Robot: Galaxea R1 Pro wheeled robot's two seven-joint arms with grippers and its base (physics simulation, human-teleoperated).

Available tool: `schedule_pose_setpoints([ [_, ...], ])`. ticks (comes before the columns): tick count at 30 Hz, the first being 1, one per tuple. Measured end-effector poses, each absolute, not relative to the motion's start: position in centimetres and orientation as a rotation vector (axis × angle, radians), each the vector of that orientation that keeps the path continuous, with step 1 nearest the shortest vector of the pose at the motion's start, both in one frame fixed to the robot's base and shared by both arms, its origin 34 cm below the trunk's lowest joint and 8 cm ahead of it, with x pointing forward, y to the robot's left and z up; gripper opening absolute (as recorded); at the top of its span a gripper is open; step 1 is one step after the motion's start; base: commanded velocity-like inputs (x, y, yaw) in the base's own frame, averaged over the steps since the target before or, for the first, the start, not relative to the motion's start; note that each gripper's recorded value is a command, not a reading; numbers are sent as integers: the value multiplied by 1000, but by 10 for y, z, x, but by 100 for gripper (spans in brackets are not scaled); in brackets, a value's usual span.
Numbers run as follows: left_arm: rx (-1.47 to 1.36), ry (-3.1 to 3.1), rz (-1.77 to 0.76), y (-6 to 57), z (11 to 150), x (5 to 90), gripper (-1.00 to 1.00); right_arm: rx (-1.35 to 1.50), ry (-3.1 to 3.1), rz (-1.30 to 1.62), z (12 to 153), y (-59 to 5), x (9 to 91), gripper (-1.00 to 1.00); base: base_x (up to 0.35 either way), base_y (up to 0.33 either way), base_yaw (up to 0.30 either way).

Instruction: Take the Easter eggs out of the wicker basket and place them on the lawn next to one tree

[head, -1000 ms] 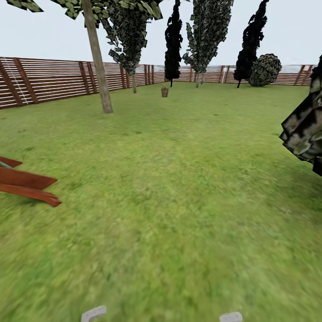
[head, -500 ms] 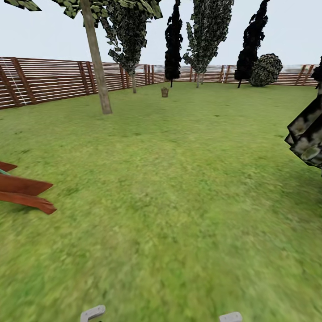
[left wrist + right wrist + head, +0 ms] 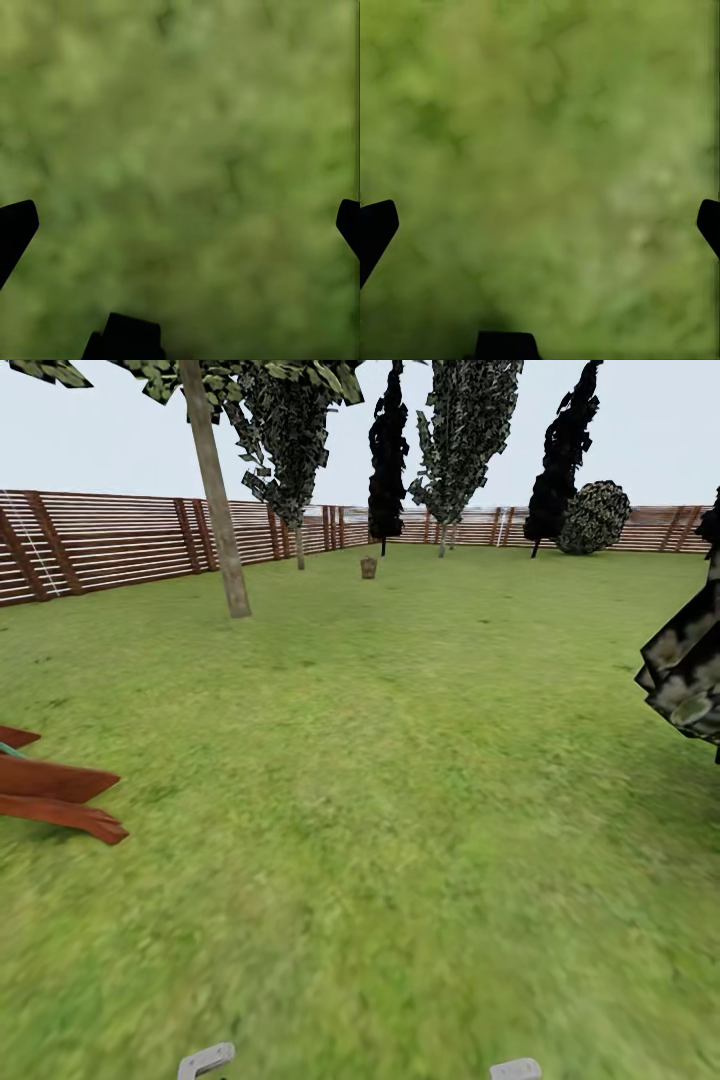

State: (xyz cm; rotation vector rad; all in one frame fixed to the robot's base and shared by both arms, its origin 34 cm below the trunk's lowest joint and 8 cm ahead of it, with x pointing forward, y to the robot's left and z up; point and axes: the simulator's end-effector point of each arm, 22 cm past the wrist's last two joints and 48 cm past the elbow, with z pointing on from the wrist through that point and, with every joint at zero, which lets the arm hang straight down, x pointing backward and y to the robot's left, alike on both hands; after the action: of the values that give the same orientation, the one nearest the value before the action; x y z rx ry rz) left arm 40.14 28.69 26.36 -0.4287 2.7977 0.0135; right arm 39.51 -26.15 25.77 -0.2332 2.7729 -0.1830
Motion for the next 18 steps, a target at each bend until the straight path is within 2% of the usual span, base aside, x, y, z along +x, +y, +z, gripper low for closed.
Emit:
schedule_pose_setpoints([
  [8,-428,2801,15,288,281,404,100,-232,2773,-183,275,-262,398,100,33,0,0],
  [18,-430,2801,13,287,302,408,100,-232,2774,-183,296,-262,402,100,299,0,0],
])
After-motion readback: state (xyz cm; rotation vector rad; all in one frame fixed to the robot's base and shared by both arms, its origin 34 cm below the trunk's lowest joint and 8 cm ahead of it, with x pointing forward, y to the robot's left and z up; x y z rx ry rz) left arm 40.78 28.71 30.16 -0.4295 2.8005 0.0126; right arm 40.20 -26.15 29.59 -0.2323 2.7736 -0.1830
